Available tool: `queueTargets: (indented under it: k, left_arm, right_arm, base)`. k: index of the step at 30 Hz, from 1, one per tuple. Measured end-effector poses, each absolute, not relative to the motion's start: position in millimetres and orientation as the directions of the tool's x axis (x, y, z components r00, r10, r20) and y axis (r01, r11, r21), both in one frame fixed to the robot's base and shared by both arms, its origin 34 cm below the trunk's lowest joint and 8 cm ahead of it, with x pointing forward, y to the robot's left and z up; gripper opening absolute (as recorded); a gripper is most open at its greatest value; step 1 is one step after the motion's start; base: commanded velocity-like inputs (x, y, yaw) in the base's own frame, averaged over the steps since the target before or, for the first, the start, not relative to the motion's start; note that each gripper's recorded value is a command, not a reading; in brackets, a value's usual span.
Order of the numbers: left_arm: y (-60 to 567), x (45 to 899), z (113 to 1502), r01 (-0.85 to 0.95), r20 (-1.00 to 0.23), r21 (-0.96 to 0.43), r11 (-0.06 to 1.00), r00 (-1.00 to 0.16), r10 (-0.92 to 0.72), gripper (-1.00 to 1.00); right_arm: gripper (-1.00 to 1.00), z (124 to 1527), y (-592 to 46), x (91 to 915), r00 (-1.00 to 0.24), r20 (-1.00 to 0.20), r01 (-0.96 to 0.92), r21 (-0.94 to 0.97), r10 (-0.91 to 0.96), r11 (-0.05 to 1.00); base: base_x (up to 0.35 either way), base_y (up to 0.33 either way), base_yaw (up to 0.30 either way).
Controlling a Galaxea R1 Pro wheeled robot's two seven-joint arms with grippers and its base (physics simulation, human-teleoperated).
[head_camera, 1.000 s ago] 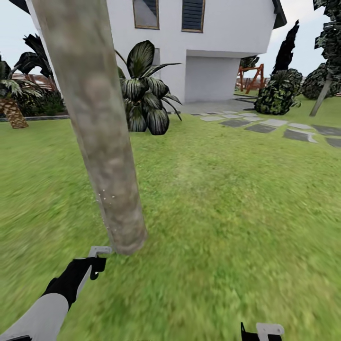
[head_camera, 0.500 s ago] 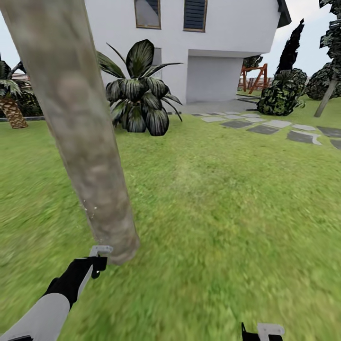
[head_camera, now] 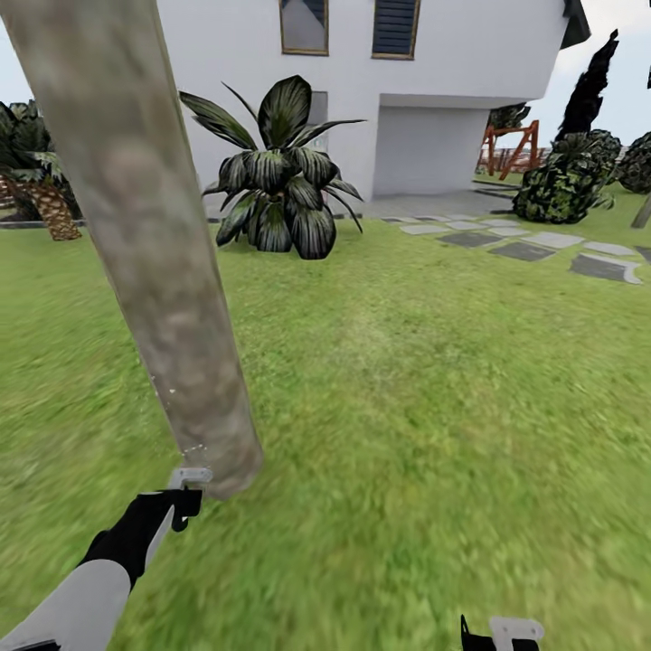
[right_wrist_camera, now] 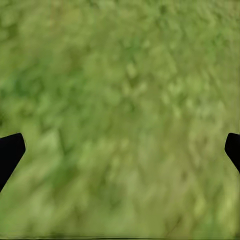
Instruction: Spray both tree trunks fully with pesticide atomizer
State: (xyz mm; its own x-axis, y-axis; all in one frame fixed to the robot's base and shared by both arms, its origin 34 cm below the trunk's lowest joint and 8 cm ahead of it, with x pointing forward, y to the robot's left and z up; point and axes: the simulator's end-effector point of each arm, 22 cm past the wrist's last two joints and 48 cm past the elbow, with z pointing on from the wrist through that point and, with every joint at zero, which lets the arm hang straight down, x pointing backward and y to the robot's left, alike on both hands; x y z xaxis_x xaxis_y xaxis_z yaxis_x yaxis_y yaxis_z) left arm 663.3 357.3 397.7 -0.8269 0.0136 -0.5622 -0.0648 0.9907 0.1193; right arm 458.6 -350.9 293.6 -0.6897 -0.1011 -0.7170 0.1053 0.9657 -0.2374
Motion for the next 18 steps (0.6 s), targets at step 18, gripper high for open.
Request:
queueTargets:
  k: [18]
  left_arm:
    - [383.8, 713.1, 474.2, -0.086, -0.565, 0.157, 0.984, -0.825, 0.018, -1.00]
  right_arm:
    - [1.00, 293.7, -352.1, 458.6, -0.690, -0.717, 0.107, -0.239, -0.101, 0.965]
  base:
    - [-0.008, -0.004, 0.101]
